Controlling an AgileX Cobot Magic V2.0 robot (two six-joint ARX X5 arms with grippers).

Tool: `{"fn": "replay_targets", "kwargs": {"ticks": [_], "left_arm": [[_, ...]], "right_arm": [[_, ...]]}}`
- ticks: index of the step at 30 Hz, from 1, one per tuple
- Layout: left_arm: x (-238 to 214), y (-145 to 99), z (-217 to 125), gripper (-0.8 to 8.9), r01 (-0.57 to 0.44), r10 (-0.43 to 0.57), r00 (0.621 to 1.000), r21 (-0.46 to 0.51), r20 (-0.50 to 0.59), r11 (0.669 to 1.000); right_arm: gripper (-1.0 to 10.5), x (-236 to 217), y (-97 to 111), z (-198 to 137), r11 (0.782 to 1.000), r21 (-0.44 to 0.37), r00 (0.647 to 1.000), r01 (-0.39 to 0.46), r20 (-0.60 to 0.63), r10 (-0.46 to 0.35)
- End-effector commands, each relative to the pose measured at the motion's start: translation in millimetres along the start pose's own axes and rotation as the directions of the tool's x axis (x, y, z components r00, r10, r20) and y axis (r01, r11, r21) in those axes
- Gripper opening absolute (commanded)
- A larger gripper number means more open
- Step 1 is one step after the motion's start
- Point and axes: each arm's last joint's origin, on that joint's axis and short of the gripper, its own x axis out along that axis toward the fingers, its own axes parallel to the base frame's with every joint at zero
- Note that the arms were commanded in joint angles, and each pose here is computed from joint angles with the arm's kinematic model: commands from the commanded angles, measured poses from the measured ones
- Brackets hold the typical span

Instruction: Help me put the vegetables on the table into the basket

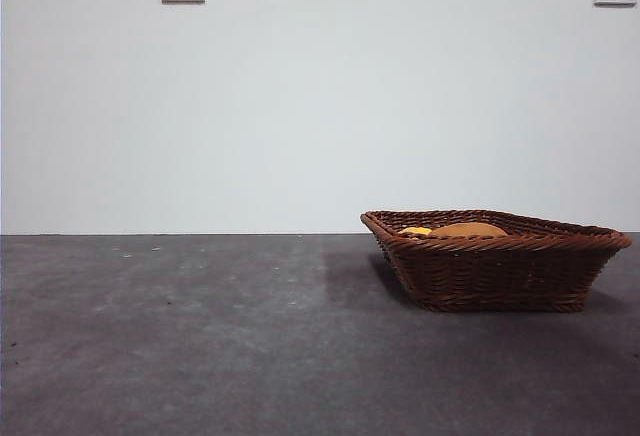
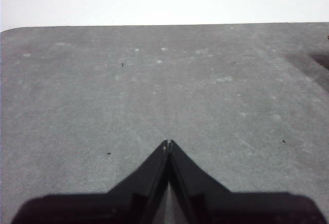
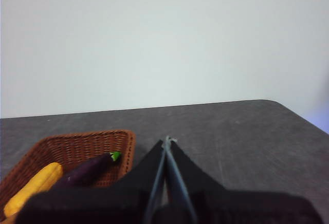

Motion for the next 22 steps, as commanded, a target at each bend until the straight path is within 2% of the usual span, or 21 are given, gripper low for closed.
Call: {"fn": "replay_targets", "kwargs": {"ticks": [1,6,12,22], "left_arm": [[1,0,-3,-0.03,0.007,-0.007,1.000,-0.009,-0.010,1.000],[1,0,-4,-0.03,0.007,-0.007,1.000,-0.009,-0.014,1.000],[1,0,-4,-0.03,0.007,-0.007,1.000,-0.009,-0.014,1.000],[1,0,-4,-0.03,0.007,-0.007,1.000,-0.009,-0.015,1.000]], "right_arm": [[0.0,1,-2,-14,1.000,0.007,1.000,-0.025,-0.014,0.025],[0.0,1,-3,-35,0.999,0.005,0.999,-0.036,-0.037,0.036],[0.0,0,-3,-40,0.999,-0.002,0.997,-0.038,-0.070,0.037],[0.0,-5,-4,-59,0.999,-0.013,0.964,-0.035,-0.266,0.030]]}}
